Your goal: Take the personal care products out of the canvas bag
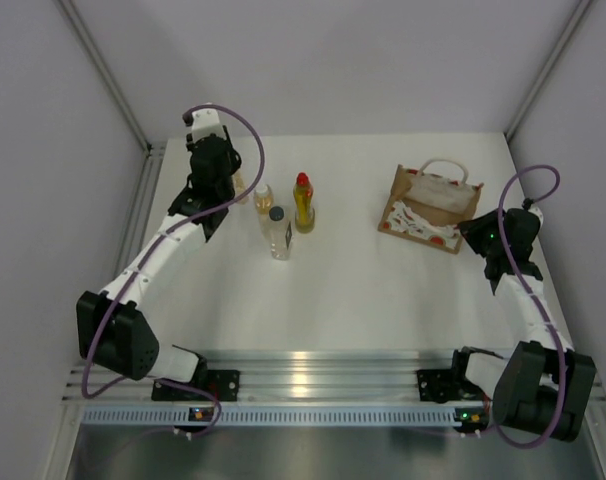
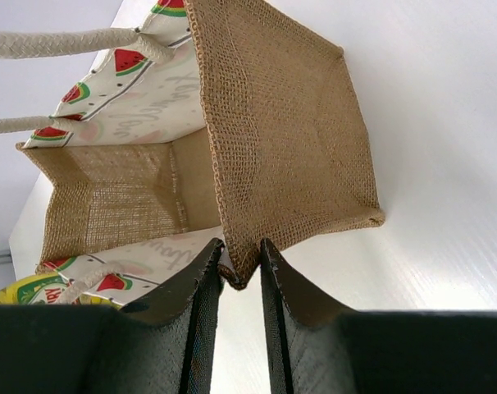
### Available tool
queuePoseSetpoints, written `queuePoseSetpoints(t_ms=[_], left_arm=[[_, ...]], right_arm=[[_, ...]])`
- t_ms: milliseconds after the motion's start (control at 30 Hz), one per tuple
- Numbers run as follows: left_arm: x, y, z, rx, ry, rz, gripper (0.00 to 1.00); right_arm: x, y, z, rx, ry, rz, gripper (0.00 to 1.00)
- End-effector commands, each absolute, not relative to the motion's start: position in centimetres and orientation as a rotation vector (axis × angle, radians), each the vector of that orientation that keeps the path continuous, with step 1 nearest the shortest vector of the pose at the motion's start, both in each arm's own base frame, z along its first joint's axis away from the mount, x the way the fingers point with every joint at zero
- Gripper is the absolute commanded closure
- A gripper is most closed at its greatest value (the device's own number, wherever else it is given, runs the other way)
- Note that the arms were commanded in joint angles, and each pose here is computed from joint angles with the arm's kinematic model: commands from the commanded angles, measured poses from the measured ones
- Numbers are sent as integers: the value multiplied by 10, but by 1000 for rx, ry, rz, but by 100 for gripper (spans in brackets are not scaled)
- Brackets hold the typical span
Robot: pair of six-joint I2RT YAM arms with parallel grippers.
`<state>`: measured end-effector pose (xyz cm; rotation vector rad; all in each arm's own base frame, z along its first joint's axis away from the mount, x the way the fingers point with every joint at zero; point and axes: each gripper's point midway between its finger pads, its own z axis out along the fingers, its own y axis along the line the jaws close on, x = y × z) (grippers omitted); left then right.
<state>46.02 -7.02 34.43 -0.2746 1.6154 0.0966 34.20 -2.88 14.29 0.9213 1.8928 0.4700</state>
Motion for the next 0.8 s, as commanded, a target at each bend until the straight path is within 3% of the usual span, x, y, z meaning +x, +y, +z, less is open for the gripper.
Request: queuePoseSetpoints(t_ms=[0,367,767], left_arm=[[432,-53,417,-426,1325,-12,100],[400,-34,353,-445,1341,43,100],[391,-55,285,-419,1415,-35,100]], right_arm=[[340,-31,141,921,1909,463,77],[340,-30,145,904,1905,470,77],[340,-29,148,896,1901,475,76]])
